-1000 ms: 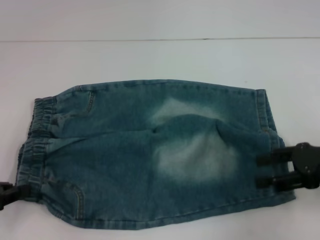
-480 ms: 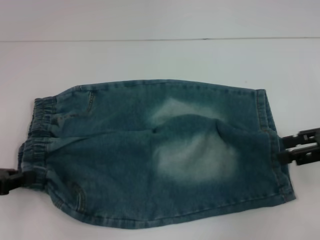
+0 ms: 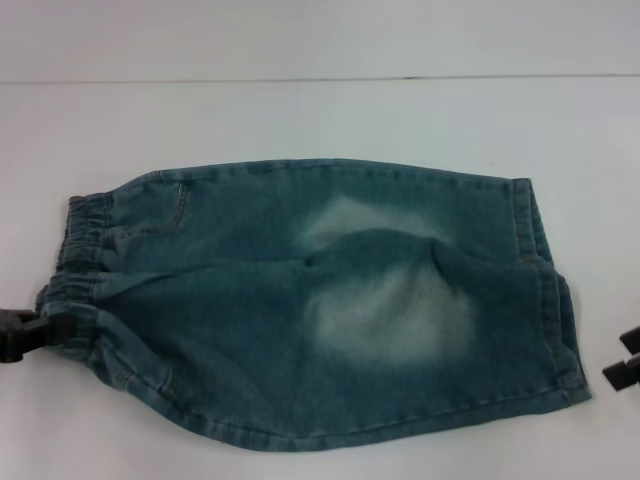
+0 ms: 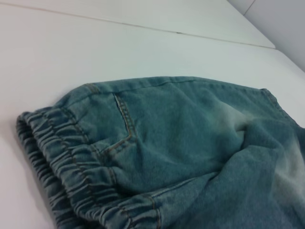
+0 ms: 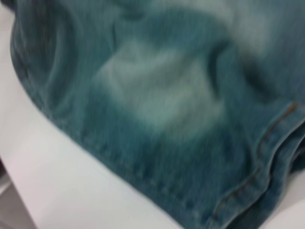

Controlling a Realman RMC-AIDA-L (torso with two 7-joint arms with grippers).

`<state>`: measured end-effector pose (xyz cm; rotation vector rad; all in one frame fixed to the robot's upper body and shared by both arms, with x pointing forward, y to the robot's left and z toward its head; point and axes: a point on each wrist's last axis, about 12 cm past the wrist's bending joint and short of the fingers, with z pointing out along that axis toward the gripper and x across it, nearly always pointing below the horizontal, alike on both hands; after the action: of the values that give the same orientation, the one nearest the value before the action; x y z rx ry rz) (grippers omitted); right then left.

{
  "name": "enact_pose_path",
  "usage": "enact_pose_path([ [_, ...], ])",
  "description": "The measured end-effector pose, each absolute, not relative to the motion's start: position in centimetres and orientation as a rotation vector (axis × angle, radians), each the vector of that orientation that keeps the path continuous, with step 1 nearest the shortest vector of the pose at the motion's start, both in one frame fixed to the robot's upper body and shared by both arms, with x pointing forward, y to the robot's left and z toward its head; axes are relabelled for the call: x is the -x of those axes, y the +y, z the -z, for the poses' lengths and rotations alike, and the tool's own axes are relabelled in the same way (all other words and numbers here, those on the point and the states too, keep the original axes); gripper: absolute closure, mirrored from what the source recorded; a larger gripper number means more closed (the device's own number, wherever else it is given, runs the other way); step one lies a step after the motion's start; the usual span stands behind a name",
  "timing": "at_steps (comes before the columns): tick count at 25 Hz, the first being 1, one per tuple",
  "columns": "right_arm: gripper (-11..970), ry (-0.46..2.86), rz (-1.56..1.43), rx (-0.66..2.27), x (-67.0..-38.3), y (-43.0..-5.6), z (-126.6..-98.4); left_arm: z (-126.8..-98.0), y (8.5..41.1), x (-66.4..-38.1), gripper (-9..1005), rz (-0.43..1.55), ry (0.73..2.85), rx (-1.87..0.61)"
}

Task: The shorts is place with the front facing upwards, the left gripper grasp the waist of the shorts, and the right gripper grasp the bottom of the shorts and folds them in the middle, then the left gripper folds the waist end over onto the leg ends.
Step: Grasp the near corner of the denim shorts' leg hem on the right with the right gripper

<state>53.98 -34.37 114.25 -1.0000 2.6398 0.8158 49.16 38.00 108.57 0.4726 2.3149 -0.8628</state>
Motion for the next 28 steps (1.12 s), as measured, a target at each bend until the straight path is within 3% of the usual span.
enact_pose_path([
  [23, 168, 2.676, -0.870, 1.037, -54.8, -30.8, -109.6, -108.1, 37.4, -49.3, 935, 0.861, 2.311, -0.459],
  [28, 224, 2.650, -0.891, 1.082, -54.7, -30.2, -109.3, -107.9, 37.2, -49.2, 931, 0.868, 2.310, -0.456],
])
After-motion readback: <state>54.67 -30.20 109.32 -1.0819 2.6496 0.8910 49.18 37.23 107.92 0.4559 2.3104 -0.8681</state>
